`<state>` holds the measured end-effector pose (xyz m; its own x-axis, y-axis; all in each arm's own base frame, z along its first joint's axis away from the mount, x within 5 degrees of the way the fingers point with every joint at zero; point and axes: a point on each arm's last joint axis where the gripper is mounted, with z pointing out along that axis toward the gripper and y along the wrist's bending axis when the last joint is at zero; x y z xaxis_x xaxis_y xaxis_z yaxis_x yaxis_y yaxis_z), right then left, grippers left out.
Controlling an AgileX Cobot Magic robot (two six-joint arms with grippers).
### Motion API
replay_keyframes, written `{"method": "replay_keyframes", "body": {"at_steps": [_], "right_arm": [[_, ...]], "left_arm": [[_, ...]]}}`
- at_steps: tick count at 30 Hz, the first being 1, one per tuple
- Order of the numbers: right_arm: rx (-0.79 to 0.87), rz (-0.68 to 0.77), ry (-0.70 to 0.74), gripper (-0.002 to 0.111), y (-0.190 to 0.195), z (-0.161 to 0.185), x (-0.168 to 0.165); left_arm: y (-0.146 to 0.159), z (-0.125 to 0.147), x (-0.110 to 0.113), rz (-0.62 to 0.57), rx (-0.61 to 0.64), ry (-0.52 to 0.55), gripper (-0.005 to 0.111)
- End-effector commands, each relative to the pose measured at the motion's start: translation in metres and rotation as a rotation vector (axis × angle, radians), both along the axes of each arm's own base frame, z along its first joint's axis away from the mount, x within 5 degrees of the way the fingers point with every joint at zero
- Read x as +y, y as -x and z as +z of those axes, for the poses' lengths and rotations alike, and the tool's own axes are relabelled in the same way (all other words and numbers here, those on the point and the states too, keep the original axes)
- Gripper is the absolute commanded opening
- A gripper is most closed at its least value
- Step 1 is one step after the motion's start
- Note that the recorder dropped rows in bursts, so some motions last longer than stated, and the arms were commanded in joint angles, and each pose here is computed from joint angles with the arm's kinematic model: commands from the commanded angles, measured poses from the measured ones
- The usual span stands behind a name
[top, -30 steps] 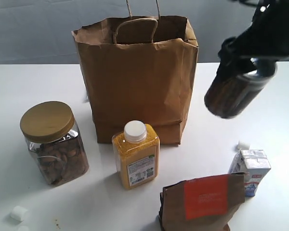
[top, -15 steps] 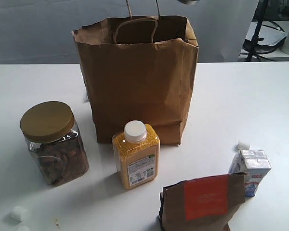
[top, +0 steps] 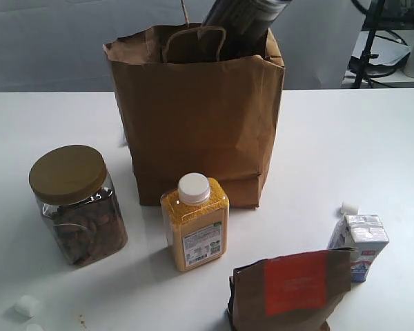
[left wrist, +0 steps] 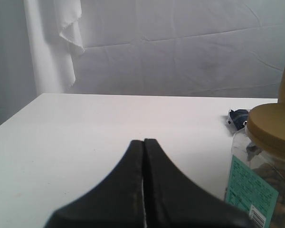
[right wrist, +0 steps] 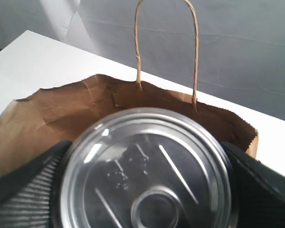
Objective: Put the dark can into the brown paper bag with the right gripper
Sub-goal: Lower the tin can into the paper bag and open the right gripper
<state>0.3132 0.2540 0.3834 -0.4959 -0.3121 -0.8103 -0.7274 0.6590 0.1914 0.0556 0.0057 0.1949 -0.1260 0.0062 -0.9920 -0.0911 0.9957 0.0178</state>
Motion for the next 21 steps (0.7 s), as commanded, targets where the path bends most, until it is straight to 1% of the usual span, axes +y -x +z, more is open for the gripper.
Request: {"method": "replay_keyframes", "body": {"at_steps": [1, 5, 8, 10, 12, 14, 17, 18, 20, 21], "right_arm": [[-0.036, -0.02, -0.077, 0.0, -0.012, -0.004, 0.01], [-0.016, -0.009, -0.105, 0.0, -0.018, -0.015, 0.017], [0.018, -0.009, -0.156, 0.0, -0.023, -0.023, 0.024], [0.039, 0.002, -0.171, 0.003, -0.026, -0.03, 0.029], [0.061, 0.018, -0.175, 0.012, -0.029, -0.039, 0.033], [0.086, 0.017, -0.181, 0.022, -0.031, -0.046, 0.036], [0.106, 0.016, -0.183, 0.043, -0.033, -0.052, 0.038], [0.103, 0.014, -0.185, 0.057, -0.034, -0.052, 0.038], [0.103, 0.013, -0.185, 0.065, -0.034, -0.051, 0.038], [0.104, 0.015, -0.185, 0.066, -0.034, -0.052, 0.038]], "left_arm": [[0.0, -0.001, 0.0, 0.002, -0.005, 0.0, 0.0], [0.0, -0.001, -0.001, -0.021, -0.005, 0.0, 0.0], [0.0, -0.001, -0.001, -0.021, -0.005, 0.0, 0.0], [0.0, -0.001, -0.001, -0.021, -0.005, 0.0, 0.0], [0.0, -0.001, -0.001, -0.021, -0.005, 0.0, 0.0], [0.0, -0.001, -0.001, -0.021, -0.005, 0.0, 0.0], [0.0, -0.001, -0.001, -0.021, -0.005, 0.0, 0.0], [0.0, -0.001, -0.001, -0.021, -0.005, 0.0, 0.0], [0.0, -0.001, -0.001, -0.021, -0.005, 0.0, 0.0], [0.0, -0.001, -0.001, -0.021, -0.005, 0.0, 0.0]]}}
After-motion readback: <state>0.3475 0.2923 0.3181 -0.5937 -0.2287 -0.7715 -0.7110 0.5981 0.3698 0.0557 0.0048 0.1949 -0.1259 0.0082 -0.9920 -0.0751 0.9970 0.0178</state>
